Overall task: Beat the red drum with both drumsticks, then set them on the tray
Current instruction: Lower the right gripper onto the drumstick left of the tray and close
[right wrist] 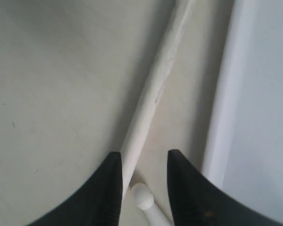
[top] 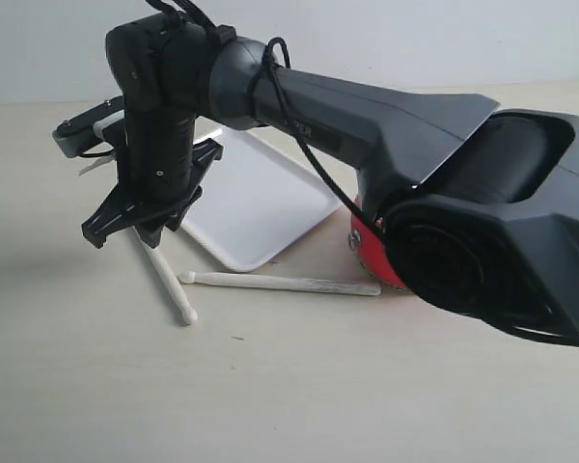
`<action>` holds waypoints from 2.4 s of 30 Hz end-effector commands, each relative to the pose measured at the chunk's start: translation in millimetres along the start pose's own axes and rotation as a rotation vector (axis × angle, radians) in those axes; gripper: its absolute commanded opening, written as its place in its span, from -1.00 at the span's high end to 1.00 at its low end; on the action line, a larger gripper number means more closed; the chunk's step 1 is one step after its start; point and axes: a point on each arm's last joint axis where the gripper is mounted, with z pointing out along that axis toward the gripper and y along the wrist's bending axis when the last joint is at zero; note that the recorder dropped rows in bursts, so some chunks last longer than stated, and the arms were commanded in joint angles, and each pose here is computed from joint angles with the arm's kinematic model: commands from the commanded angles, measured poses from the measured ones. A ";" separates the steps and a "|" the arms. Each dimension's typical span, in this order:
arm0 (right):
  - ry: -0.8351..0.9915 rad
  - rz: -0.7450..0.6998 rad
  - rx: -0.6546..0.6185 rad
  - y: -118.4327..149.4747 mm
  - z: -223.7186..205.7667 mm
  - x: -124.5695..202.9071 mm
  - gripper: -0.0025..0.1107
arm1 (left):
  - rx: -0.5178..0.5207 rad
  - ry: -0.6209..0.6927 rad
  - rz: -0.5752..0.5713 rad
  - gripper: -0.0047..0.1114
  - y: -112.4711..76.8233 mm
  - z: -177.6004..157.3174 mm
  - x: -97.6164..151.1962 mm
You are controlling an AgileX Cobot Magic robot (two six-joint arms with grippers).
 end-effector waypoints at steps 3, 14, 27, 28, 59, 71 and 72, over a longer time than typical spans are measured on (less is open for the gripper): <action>0.010 0.004 0.003 -0.4 10.3 0.0 0.37 | -0.001 -0.007 0.003 0.92 0.1 -0.1 0.4; 0.040 -0.023 0.005 13.8 26.1 2.8 0.37 | -0.001 -0.007 0.003 0.92 0.1 -0.1 0.4; 0.042 0.012 0.052 9.6 26.0 3.0 0.33 | -0.001 -0.007 0.003 0.92 0.1 -0.1 0.4; 0.042 0.013 0.050 9.8 26.0 2.9 0.32 | -0.001 -0.007 0.003 0.92 0.1 -0.1 0.4; 0.071 0.008 0.016 11.9 41.9 6.8 0.15 | -0.001 -0.007 0.003 0.92 0.1 -0.1 0.4; 0.073 0.006 0.020 11.5 42.8 7.1 0.70 | -0.001 -0.007 0.003 0.92 0.1 -0.1 0.4; 0.073 0.006 0.020 11.5 42.8 7.1 0.80 | -0.001 -0.007 0.003 0.92 0.1 -0.1 0.4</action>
